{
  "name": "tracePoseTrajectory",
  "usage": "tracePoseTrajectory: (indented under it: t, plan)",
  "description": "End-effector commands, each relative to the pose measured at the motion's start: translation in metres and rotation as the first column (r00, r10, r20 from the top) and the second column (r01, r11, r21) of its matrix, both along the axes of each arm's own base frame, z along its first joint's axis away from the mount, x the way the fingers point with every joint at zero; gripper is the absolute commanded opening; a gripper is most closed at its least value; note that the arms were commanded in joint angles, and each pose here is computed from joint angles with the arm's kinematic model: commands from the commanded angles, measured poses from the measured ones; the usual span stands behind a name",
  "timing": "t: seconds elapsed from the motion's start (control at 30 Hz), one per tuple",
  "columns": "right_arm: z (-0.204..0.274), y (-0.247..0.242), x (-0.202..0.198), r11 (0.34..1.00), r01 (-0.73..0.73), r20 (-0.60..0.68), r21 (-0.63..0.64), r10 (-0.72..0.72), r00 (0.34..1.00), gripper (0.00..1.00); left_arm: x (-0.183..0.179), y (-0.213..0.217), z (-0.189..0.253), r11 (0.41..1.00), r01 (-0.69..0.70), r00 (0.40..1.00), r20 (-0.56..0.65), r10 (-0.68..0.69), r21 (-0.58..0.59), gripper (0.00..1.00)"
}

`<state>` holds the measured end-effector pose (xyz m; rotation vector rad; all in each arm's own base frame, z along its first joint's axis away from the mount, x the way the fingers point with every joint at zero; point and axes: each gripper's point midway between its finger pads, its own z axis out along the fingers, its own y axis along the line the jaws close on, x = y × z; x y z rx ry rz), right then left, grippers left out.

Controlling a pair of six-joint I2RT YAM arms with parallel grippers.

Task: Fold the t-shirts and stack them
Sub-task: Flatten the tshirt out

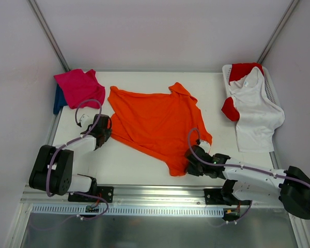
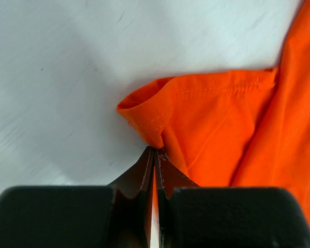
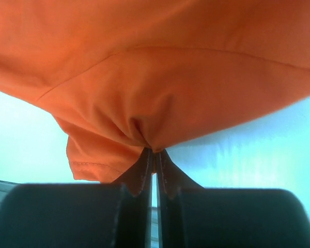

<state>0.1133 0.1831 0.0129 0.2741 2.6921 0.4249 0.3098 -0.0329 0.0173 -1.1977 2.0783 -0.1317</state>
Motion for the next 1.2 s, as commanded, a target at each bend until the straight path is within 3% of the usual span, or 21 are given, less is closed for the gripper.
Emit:
tracePoseTrajectory:
  t: [0.0,0.1,0.23,0.27,0.4,0.6,0.7,0.8,0.83,0.9,1.0,1.17]
  plan:
    - [-0.002,-0.055,-0.022,0.978,-0.015,-0.054,-0.209,0.004,0.999,0.00,-0.018,-0.002,0.013,0.994,0.097,0.995,-0.020,-0.096,0.046,0.00]
    - [0.036,-0.063,-0.008,0.972,0.003,0.039,-0.237,0.006,0.999,0.00,-0.011,-0.007,0.066,0.980,0.158,0.977,0.127,-0.173,0.122,0.00]
    - [0.103,-0.078,0.014,0.960,0.035,0.195,-0.278,0.021,0.981,0.00,-0.014,-0.026,0.134,0.955,0.224,0.905,0.323,-0.277,0.193,0.00]
    - [0.130,-0.070,0.022,0.972,0.040,0.245,-0.233,0.019,0.969,0.00,-0.017,-0.032,0.156,0.954,0.236,0.874,0.388,-0.292,0.186,0.00]
    - [0.181,-0.060,0.039,0.982,-0.016,0.374,-0.188,0.087,0.924,0.00,-0.026,-0.045,0.202,0.934,0.310,0.796,0.489,-0.357,0.177,0.00]
    - [0.252,-0.049,0.056,0.966,-0.130,0.514,-0.223,0.230,0.827,0.00,-0.053,-0.057,0.274,0.882,0.420,0.665,0.590,-0.459,0.213,0.00]
    - [0.285,-0.052,0.058,0.956,-0.166,0.574,-0.241,0.278,0.771,0.00,-0.072,-0.065,0.322,0.829,0.482,0.546,0.643,-0.536,0.282,0.00]
    - [0.336,-0.057,0.056,0.957,-0.197,0.661,-0.211,0.288,0.692,0.00,-0.100,-0.078,0.382,0.742,0.541,0.350,0.696,-0.627,0.396,0.00]
    - [0.363,-0.058,0.051,0.952,-0.239,0.705,-0.192,0.303,0.641,0.01,-0.122,-0.088,0.411,0.669,0.573,0.214,0.702,-0.679,0.473,0.00]
    - [0.391,-0.056,0.043,0.937,-0.306,0.752,-0.166,0.321,0.576,0.00,-0.146,-0.095,0.440,0.603,0.577,0.082,0.696,-0.714,0.551,0.00]
    - [0.442,-0.044,0.007,0.847,-0.520,0.838,-0.109,0.359,0.410,0.00,-0.200,-0.095,0.495,0.521,0.511,-0.146,0.666,-0.731,0.684,0.00]
    - [0.506,-0.052,-0.051,0.693,-0.719,0.939,-0.054,0.279,0.199,0.00,-0.260,-0.087,0.538,0.469,0.400,-0.335,0.601,-0.726,0.788,0.00]
